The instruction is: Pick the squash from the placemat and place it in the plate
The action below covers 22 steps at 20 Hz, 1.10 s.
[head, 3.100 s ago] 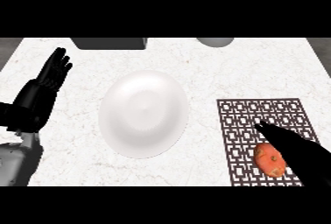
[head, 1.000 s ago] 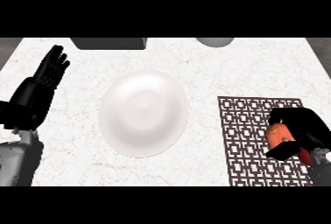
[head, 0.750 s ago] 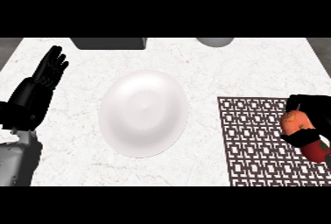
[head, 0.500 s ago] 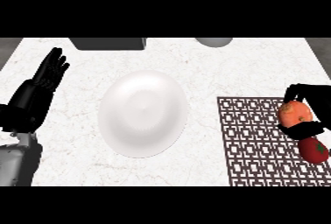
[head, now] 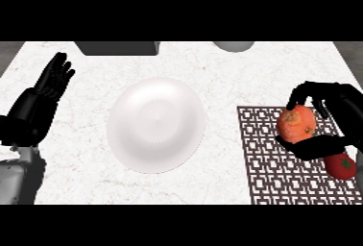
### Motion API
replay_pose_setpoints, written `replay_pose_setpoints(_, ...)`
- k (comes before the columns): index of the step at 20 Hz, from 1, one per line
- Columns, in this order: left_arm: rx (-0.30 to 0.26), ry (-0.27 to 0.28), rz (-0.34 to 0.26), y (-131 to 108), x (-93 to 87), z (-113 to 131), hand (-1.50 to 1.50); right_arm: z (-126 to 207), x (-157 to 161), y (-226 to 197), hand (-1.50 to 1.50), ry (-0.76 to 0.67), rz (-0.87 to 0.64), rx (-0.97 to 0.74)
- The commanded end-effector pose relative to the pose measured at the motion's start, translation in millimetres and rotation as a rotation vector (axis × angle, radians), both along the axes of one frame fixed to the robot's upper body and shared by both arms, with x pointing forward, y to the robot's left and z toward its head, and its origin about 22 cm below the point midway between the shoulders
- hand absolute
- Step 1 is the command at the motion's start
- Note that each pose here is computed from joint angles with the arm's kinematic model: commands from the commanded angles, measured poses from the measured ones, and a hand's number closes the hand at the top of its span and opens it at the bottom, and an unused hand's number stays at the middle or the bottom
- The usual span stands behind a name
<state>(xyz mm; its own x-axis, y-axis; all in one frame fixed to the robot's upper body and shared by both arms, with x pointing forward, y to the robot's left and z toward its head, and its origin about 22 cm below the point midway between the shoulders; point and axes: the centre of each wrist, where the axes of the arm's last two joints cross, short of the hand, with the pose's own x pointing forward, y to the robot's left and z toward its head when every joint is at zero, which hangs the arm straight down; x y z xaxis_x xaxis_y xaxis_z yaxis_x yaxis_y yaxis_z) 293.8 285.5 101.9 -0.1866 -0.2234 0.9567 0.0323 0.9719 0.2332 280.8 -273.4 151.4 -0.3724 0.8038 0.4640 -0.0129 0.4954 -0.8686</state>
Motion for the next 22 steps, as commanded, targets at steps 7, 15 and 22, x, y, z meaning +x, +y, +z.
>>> replay_pose_setpoints(7, 0.018, 0.002, -0.007, -23, 8.6, -1, 0.00, 39, -19, 113, 1.50, 0.001, 0.133, 0.073)
replay_pose_setpoints(15, 0.017, -0.008, -0.011, 2, 1.7, 9, 0.00, 31, 10, 205, 1.50, 0.106, 0.186, 0.116)
replay_pose_setpoints(22, 0.002, 0.009, -0.028, -22, 8.7, -6, 0.00, -2, 54, 255, 1.50, 0.118, 0.106, 0.087)
